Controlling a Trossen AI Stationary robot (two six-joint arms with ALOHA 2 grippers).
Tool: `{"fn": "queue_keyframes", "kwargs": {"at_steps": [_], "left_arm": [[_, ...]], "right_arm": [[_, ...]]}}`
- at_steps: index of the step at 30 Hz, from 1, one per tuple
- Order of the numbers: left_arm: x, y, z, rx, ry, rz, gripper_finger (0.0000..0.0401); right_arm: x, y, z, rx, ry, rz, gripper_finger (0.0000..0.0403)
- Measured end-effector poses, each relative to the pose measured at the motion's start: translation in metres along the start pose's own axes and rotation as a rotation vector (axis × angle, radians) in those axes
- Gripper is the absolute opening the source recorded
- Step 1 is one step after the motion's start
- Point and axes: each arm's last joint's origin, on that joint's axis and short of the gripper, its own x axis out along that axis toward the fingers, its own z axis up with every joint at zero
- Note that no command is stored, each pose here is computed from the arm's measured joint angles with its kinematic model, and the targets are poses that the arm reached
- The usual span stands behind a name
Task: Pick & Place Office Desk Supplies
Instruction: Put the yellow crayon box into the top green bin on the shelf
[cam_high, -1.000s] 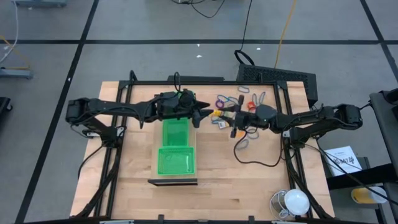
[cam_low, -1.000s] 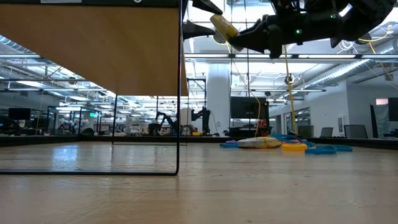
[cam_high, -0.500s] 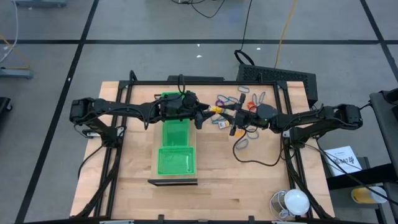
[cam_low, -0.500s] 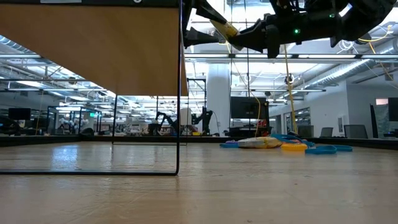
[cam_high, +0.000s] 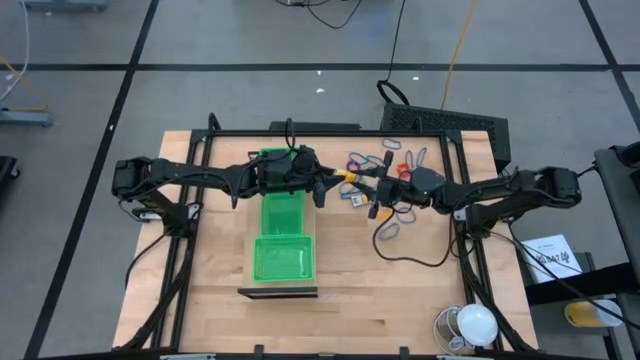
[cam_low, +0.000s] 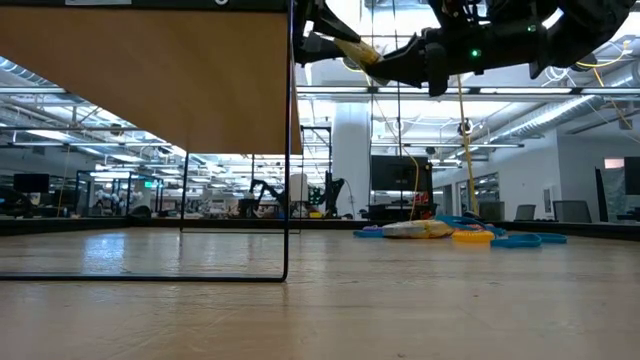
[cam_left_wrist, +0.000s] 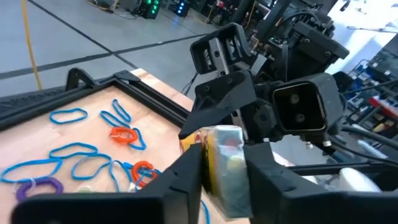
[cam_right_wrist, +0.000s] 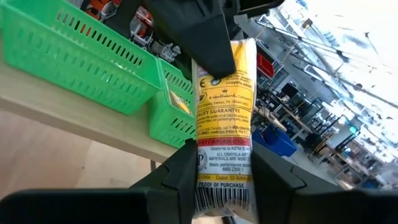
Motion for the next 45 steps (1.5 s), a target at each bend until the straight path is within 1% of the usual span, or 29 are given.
{"fn": "queue_keyframes", "kwargs": {"at_steps": [4, 8, 13, 17, 21, 25, 27, 31, 34, 39, 42, 45], "left_arm": [[0.000, 0.003, 0.002, 0.000, -0.010, 0.009, 0.0063], [0.000, 0.007, 0.004, -0.006, -0.017, 0.013, 0.0043], [-0.007, 0.008, 0.012, -0.010, -0.008, -0.020, 0.0041], [-0.022, 0.007, 0.027, -0.008, -0.033, -0.011, 0.0049], [-0.039, 0.003, 0.042, 0.001, -0.057, -0.019, 0.0038], [-0.059, -0.008, 0.054, 0.029, -0.064, -0.082, 0.0036], [-0.071, -0.013, 0.060, 0.039, -0.079, -0.089, 0.0040], [-0.085, -0.012, 0.061, 0.056, -0.068, 0.017, 0.0046], [-0.092, -0.010, 0.060, 0.056, -0.050, 0.098, 0.0036], [-0.095, -0.004, 0.054, 0.032, -0.003, 0.216, 0.0041], [-0.095, -0.002, 0.049, 0.013, -0.025, 0.264, 0.0045], [-0.099, 0.002, 0.042, 0.002, -0.037, 0.275, 0.0035]], "right_arm": [[0.000, -0.001, 0.000, 0.109, 0.016, -0.024, 0.0135], [0.000, 0.000, 0.000, 0.170, 0.032, -0.046, 0.0160], [-0.005, 0.002, 0.004, 0.260, 0.043, -0.022, 0.0185], [-0.012, 0.000, 0.004, 0.282, 0.089, -0.006, 0.0200], [-0.022, -0.002, 0.005, 0.280, 0.140, 0.021, 0.0207], [-0.031, -0.003, -0.003, 0.273, 0.286, -0.010, 0.0205], [-0.034, -0.004, -0.005, 0.272, 0.329, -0.036, 0.0202], [-0.036, -0.005, -0.007, 0.254, 0.373, -0.079, 0.0202], [-0.036, -0.005, -0.007, 0.252, 0.368, -0.078, 0.0201], [-0.036, -0.005, -0.007, 0.223, 0.373, -0.069, 0.0199], [-0.037, -0.004, -0.008, 0.213, 0.386, -0.062, 0.0200], [-0.037, -0.004, -0.010, 0.207, 0.406, -0.058, 0.0199]]}}
